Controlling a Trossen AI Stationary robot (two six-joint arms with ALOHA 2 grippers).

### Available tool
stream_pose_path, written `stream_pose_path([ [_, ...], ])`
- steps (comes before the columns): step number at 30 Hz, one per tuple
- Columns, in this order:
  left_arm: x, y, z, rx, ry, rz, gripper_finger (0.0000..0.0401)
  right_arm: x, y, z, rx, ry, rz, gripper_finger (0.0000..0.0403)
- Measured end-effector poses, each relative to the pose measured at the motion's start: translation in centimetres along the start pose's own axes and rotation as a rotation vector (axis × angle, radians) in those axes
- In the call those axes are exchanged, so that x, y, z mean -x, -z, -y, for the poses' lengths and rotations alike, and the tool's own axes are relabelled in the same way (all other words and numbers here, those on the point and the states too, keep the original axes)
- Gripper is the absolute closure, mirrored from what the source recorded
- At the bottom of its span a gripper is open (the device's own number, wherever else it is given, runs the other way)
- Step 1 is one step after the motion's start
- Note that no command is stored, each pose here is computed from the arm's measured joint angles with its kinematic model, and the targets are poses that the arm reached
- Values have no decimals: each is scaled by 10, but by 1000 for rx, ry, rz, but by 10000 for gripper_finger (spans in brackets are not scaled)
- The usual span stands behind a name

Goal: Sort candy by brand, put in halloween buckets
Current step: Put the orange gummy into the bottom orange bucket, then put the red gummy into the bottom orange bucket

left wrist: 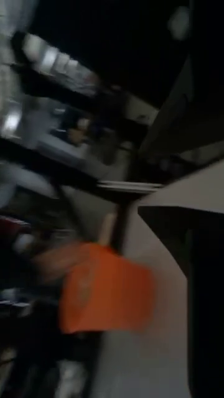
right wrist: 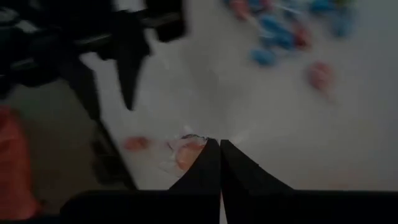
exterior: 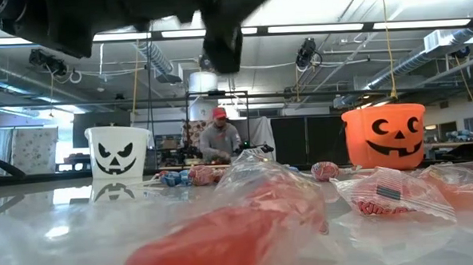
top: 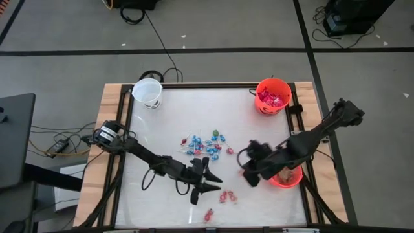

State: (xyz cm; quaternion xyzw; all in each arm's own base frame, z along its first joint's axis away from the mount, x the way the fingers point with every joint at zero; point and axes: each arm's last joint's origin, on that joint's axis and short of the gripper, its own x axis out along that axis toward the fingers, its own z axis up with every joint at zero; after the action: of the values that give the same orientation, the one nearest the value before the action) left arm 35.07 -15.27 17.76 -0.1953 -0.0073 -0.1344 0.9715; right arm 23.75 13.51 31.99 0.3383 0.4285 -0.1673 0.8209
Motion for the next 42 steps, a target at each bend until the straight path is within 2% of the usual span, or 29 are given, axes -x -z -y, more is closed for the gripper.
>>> stream_pose_path([
  [5,2,17,-5,-10,-50,-179,232,33,18,26,-22,182,-152,400],
  [11,-5,20,-4,-94,-79,-301,231,48,45,41,-26,373,-297,400],
  [16,-16,17,-5,-185,-90,-362,231,48,59,41,3,460,-321,400],
  [20,-29,19,-14,-220,-85,-382,231,40,68,46,-18,512,-253,396],
  [25,-38,16,-20,-224,-79,-393,231,29,80,55,-22,558,-248,335],
  [29,-39,17,-22,-248,-154,-432,231,30,87,55,-37,542,-205,261],
  [34,-37,22,-22,-291,-164,-516,231,36,88,51,-85,498,-116,185],
  [37,-35,28,-15,-331,-105,-563,231,39,87,48,-97,471,-73,164],
  [42,-32,34,-5,-405,-31,-602,231,38,87,46,-106,450,-69,162],
])
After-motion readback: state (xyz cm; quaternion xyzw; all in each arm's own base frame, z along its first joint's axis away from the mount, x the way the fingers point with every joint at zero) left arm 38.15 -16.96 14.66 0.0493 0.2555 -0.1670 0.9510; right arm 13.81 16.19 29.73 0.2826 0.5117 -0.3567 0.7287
